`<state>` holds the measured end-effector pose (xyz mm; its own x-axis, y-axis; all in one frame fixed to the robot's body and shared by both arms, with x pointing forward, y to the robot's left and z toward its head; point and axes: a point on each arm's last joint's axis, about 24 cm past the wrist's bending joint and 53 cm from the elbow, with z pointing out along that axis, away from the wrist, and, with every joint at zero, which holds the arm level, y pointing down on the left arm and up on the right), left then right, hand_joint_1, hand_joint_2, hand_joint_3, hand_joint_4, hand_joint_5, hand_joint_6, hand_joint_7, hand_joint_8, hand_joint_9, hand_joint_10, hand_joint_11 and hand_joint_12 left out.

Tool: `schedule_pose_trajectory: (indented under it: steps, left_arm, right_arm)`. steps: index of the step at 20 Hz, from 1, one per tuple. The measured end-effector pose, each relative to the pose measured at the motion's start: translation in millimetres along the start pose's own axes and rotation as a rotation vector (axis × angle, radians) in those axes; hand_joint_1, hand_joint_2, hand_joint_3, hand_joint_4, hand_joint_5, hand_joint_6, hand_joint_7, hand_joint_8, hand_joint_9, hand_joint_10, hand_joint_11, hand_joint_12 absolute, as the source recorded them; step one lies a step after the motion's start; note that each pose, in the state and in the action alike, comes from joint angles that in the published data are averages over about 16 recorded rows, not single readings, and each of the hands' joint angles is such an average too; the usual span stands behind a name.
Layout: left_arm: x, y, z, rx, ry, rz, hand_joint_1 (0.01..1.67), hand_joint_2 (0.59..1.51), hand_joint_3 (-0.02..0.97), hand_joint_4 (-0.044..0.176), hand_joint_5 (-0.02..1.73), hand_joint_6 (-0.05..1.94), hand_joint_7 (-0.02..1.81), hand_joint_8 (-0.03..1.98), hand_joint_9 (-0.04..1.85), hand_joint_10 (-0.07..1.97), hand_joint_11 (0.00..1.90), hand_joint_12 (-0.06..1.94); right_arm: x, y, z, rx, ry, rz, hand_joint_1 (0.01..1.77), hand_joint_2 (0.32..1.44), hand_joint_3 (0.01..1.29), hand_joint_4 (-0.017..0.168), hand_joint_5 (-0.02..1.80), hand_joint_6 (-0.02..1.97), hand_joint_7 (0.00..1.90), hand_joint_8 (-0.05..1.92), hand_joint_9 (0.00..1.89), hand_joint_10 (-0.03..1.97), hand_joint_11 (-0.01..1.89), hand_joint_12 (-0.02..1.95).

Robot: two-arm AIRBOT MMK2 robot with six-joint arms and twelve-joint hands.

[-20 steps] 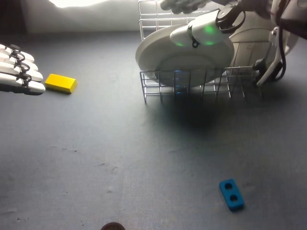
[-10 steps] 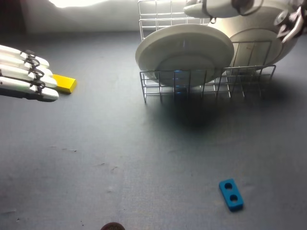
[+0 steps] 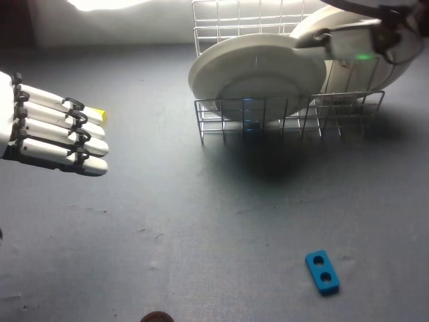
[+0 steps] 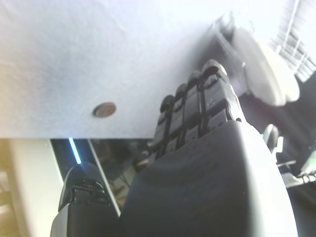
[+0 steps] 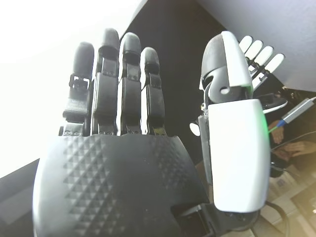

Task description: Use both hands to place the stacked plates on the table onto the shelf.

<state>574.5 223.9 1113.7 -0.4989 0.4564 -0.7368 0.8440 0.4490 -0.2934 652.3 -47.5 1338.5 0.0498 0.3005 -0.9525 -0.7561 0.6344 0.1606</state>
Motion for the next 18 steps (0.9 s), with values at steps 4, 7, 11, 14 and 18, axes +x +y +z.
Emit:
schedule_pose_trajectory:
  steps: [4,7,11,14,18]
  left_arm:
    - [-0.4,-7.8,0.9,0.024,0.001,0.014,0.01,1.094,0.014,0.002,0.02,0.01,0.01,0.00,0.02,0.00,0.02,-0.01]
    - [-1.2,-11.0,0.2,0.034,-0.002,0.023,0.01,1.094,0.014,0.002,0.02,0.01,0.01,0.00,0.02,0.00,0.02,-0.01]
    - [-3.1,-14.7,-0.7,0.045,-0.007,0.029,0.01,1.094,0.014,0.002,0.02,0.01,0.01,0.00,0.02,0.00,0.02,-0.01]
    - [-4.7,-18.2,-1.1,0.054,-0.012,0.032,0.01,1.095,0.014,0.002,0.03,0.01,0.04,0.00,0.03,0.01,0.02,0.00]
    - [-6.0,-21.5,-1.1,0.061,-0.015,0.036,0.01,1.099,0.015,0.002,0.09,0.02,0.12,0.03,0.10,0.04,0.02,0.14]
  right_arm:
    - [0,16,-17.1,-0.095,0.003,-0.032,0.89,1.08,0.02,0.003,0.51,0.03,0.61,0.01,0.61,0.02,0.08,1.27]
    - [2,34,-31.8,-0.198,0.010,-0.036,0.89,1.09,0.02,0.003,0.53,0.03,0.62,0.01,0.62,0.02,0.09,1.27]
    - [8,62,-53.9,-0.351,0.040,-0.026,0.88,1.09,0.02,0.003,0.56,0.03,0.64,0.01,0.64,0.01,0.11,1.27]
    - [10,78,-70.2,-0.446,0.059,-0.006,0.87,1.09,0.02,0.003,0.59,0.03,0.68,0.01,0.67,0.02,0.14,1.27]
    - [10,92,-87.2,-0.536,0.075,0.014,0.83,1.08,0.02,0.004,0.61,0.10,0.71,0.06,0.70,0.07,0.19,1.25]
